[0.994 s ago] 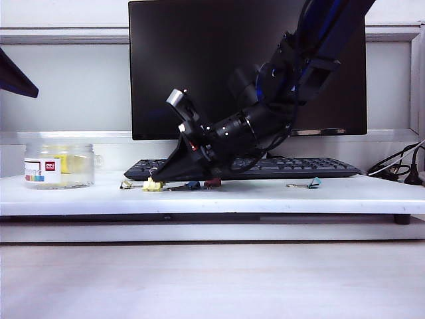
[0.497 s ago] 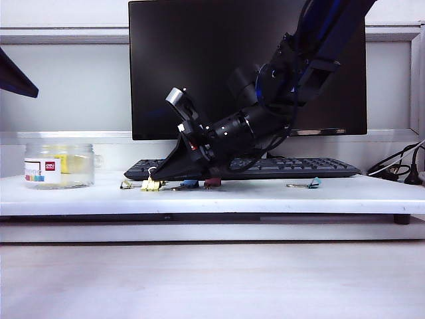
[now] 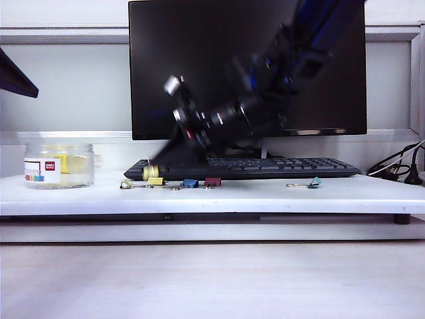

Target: Pick up the clips with the largest number of clips of the same color on the table and place them in a round transparent plastic box.

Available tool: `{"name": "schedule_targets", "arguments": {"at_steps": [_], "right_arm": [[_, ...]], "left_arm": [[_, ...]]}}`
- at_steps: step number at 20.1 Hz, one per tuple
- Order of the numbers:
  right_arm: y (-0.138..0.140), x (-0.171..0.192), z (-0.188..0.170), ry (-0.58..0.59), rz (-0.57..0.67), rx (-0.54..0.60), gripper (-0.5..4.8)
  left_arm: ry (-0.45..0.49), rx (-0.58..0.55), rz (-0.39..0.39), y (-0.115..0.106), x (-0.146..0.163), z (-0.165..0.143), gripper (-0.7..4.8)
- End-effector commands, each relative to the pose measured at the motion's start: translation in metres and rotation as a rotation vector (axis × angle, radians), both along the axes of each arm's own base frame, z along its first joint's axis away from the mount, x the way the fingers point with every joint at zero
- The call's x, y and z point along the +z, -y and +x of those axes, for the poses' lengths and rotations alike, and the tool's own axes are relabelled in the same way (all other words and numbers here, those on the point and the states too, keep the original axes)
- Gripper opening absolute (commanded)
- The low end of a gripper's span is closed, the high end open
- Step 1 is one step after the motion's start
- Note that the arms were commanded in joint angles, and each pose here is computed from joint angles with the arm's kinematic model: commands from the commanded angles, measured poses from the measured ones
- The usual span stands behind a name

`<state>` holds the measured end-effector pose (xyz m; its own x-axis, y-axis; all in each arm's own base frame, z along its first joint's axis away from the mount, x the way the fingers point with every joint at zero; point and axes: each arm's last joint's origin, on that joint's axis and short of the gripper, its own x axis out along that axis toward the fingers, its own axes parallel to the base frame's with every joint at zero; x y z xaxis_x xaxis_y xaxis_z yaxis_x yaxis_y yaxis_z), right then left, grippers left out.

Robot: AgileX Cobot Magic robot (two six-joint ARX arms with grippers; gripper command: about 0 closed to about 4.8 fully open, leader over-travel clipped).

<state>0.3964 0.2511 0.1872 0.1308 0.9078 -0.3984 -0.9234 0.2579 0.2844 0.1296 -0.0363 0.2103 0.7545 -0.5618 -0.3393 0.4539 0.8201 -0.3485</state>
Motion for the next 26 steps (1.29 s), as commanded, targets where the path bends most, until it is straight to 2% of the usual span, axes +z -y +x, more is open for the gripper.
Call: {"name": "schedule_targets", "arguments": {"at_steps": [1,10,15,18,22,26], "right_arm": [[-0.009,0.019,0.002,0.048,0.033,0.017,0.0],[-0.043,0.054,-0.007,0.13,0.087,0.071,0.0],[-0.069,0.076,-0.013,0.184,0.127,0.1,-0.01],[-0.09,0.074,-0.005,0.143,0.153,0.098,-0.01],[-0.105,0.064,0.005,0.096,0.169,0.094,-0.01],[-0.113,0.064,0.011,0.099,0.187,0.096,-0.01]], "left_arm": [[0.019,-0.004,0.0,0.0,0.003,0.001,4.02],[0.025,-0.004,0.019,0.0,0.002,0.001,4.02],[0.023,0.086,0.082,-0.003,0.0,0.001,4.02],[0.019,0.117,0.096,-0.004,-0.001,0.002,4.02],[0.014,0.115,0.097,-0.004,-0.001,0.001,4.02],[0.015,0.115,0.097,-0.004,-0.001,0.001,4.02]]}}
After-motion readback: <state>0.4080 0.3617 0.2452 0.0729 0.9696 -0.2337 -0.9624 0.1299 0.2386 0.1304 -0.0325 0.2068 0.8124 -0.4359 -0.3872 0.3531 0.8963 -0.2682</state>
